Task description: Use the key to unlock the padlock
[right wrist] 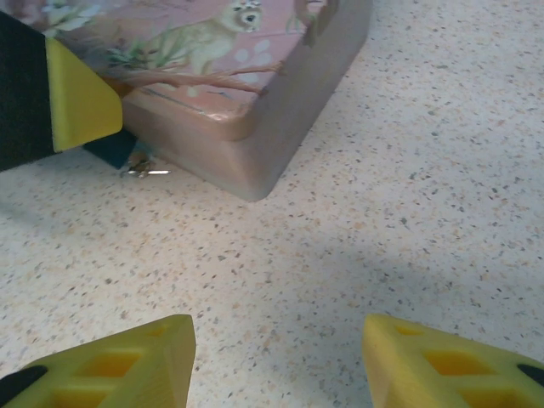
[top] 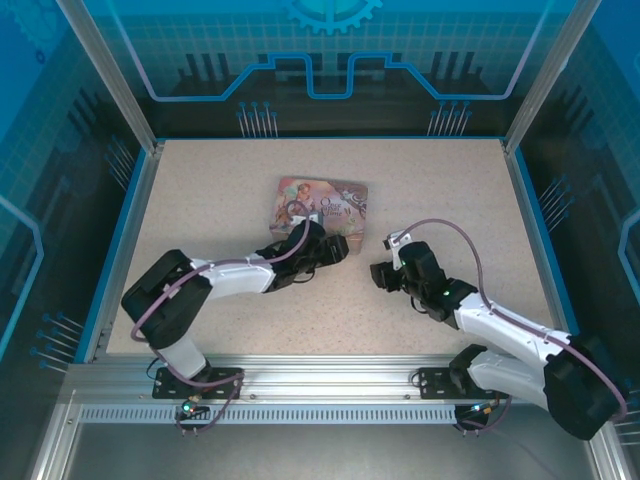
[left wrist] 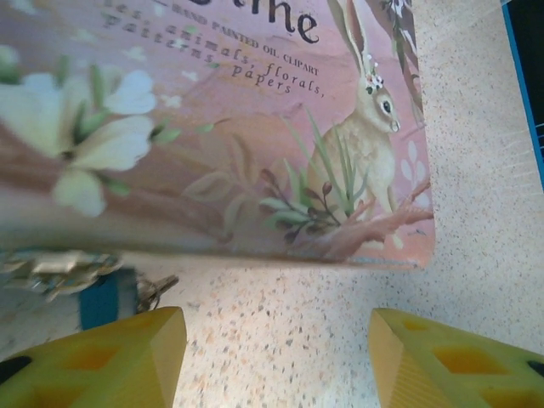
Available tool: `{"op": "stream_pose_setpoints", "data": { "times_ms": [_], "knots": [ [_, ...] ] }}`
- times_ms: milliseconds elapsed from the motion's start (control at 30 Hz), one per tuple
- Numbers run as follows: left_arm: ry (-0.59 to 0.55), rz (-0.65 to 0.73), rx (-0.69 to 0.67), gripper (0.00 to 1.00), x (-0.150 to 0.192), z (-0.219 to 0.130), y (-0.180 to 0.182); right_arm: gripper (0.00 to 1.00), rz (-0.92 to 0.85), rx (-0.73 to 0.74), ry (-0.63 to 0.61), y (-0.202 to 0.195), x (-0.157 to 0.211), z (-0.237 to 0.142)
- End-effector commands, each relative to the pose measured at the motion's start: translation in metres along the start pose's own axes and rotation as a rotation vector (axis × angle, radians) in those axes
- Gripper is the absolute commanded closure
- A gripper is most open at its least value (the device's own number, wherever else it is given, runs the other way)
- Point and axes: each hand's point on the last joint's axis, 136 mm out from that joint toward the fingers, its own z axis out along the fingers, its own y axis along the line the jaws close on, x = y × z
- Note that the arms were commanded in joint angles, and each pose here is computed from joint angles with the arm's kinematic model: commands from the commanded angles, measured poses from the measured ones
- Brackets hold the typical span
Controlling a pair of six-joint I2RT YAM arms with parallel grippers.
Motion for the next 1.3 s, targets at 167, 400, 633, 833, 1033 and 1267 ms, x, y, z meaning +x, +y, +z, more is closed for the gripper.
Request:
{"op": "stream_pose_setpoints", "data": {
  "times_ms": [167,400,633,833,1033,1267],
  "knots": [
    [-0.086,0.036,-0.012,0.26,-0.052,-0.079,0.002,0.39,-0.001,-0.129,-0.016,0.026,0.001,0.002],
    [-0.147,-0.028,-0.088,0.15,-0.108,-0.123,0.058,0.11,0.288,-0.306,-0.004,0.031,-0.022,0.034],
    [-0.190,-0.093,-0.126,0.13,-0.117,-0.141,0.095,0.00,0.360,-0.457,0.013,0.031,-0.074,0.077],
    [-0.202,-0.124,-0.133,0.13,-0.114,-0.146,0.112,0.02,0.362,-0.493,0.019,0.026,-0.108,0.116],
    [-0.199,-0.117,-0.134,0.12,-0.115,-0.148,0.117,0.03,0.336,-0.528,-0.027,0.018,-0.146,0.145],
    [-0.221,-0.134,-0.139,0.11,-0.120,-0.154,0.125,0.01,0.273,-0.218,-0.033,-0.035,-0.157,0.129]
  ]
}}
